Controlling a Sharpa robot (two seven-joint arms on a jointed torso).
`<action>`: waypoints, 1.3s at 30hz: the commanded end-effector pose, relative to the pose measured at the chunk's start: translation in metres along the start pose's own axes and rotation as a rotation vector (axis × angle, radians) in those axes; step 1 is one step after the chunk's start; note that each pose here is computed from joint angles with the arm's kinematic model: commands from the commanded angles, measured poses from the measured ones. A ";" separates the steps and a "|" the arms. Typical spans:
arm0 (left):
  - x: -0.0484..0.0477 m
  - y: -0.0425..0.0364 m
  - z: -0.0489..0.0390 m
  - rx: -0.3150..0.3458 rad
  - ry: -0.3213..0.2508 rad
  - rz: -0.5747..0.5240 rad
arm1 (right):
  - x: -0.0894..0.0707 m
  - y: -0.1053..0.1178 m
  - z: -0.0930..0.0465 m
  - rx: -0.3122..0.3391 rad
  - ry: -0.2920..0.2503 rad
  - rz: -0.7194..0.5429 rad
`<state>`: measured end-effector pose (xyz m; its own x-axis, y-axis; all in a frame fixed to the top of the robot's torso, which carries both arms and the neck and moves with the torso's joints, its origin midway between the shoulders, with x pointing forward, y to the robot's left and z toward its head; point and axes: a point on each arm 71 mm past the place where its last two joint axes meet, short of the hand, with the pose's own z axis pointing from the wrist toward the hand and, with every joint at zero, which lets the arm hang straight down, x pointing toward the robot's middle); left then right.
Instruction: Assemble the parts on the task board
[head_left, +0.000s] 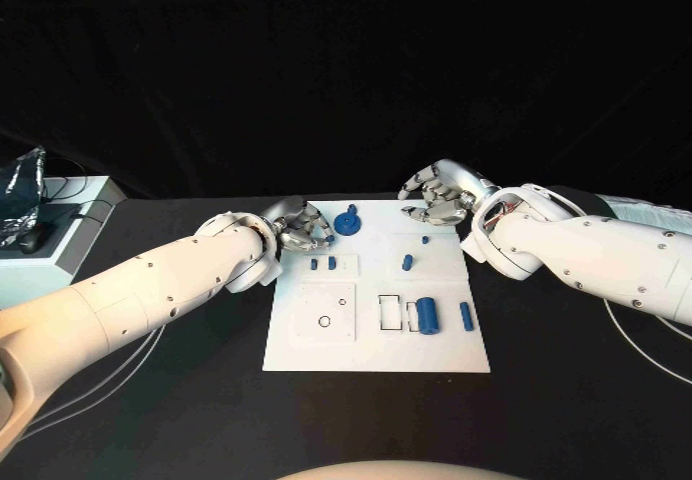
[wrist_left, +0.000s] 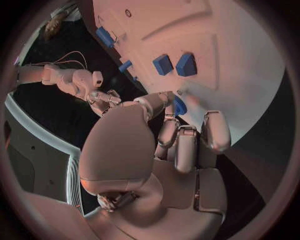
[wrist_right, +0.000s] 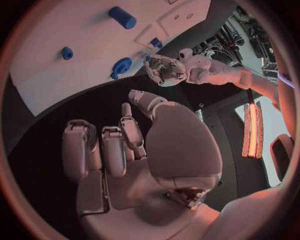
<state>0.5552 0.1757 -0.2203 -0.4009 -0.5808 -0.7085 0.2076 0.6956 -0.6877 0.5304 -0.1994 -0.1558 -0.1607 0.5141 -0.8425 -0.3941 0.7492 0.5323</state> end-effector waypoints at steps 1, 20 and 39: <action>0.0001 -0.0021 -0.0004 0.023 0.001 -0.057 | 0.000 0.001 0.000 -0.010 0.001 -0.003; 0.0028 0.0026 0.0000 0.007 0.036 -0.011 | 0.000 0.000 -0.001 -0.008 0.002 -0.003; 0.0063 0.0014 0.0014 -0.003 0.057 0.023 | 0.000 0.000 -0.001 -0.008 0.002 -0.003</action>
<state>0.5549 0.1746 -0.2253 -0.4314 -0.5584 -0.7085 0.2085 0.7024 -0.6806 0.5302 -0.2006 -0.1562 -0.1605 0.5140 -0.8427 -0.3926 0.7501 0.5322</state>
